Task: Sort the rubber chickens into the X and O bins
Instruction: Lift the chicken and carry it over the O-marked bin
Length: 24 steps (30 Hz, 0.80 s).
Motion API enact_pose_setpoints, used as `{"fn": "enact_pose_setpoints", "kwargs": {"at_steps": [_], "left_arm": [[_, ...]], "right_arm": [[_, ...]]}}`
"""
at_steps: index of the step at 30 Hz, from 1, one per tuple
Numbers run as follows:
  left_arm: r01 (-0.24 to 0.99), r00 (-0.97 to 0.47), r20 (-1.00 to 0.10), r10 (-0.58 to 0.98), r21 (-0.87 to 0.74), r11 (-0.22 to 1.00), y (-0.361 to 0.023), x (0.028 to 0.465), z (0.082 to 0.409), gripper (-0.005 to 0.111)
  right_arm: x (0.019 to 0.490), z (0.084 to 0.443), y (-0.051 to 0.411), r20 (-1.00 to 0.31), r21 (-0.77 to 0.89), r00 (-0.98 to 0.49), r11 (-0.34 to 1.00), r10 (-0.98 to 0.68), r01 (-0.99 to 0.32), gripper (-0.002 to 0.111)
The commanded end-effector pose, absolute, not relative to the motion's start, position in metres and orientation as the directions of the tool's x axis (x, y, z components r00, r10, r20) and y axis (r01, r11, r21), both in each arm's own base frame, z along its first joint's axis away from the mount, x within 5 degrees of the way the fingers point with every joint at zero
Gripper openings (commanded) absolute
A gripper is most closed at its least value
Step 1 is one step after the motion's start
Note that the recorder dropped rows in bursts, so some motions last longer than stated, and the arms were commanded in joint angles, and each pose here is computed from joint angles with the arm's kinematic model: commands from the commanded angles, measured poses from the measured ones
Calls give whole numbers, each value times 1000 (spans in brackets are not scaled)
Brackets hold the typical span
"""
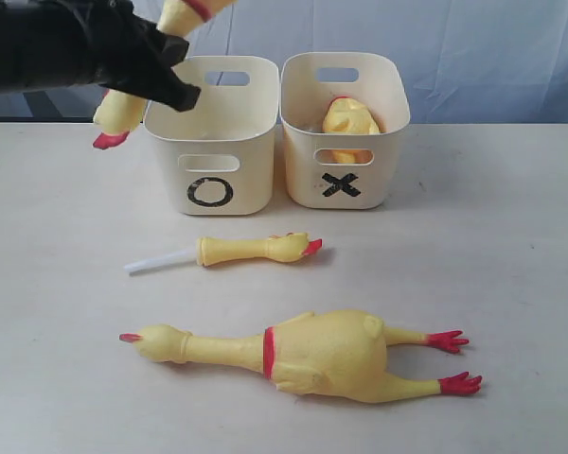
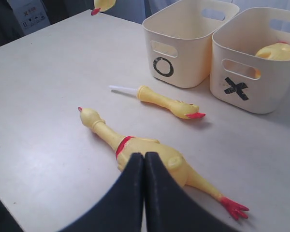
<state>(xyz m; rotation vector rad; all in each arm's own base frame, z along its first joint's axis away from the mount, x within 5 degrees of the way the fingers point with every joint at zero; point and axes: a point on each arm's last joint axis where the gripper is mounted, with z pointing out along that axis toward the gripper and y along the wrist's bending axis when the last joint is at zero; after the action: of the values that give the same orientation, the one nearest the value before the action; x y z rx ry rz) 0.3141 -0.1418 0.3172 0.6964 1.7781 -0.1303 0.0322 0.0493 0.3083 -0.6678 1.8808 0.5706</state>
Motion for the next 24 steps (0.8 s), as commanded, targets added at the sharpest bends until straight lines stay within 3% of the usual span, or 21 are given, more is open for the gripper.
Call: {"fn": "enact_pose_setpoints", "kwargs": {"at_steps": [1,6,24], "left_arm": [[421,-194,-952,239,139,896,-138,319,335,0],[331,-263,-959,105,12,944,-132,320,335,0],[337,-232,-945,231,145,930,-130,322,332,0]], "right_arm": [[32,307,48,-926,79,-325,742,-193,-666,-1],[32,307,48,-926,79,-325,742,-193,-666,-1],[31,308,50,-928,112,-333,730,-166,-674,-1]]}}
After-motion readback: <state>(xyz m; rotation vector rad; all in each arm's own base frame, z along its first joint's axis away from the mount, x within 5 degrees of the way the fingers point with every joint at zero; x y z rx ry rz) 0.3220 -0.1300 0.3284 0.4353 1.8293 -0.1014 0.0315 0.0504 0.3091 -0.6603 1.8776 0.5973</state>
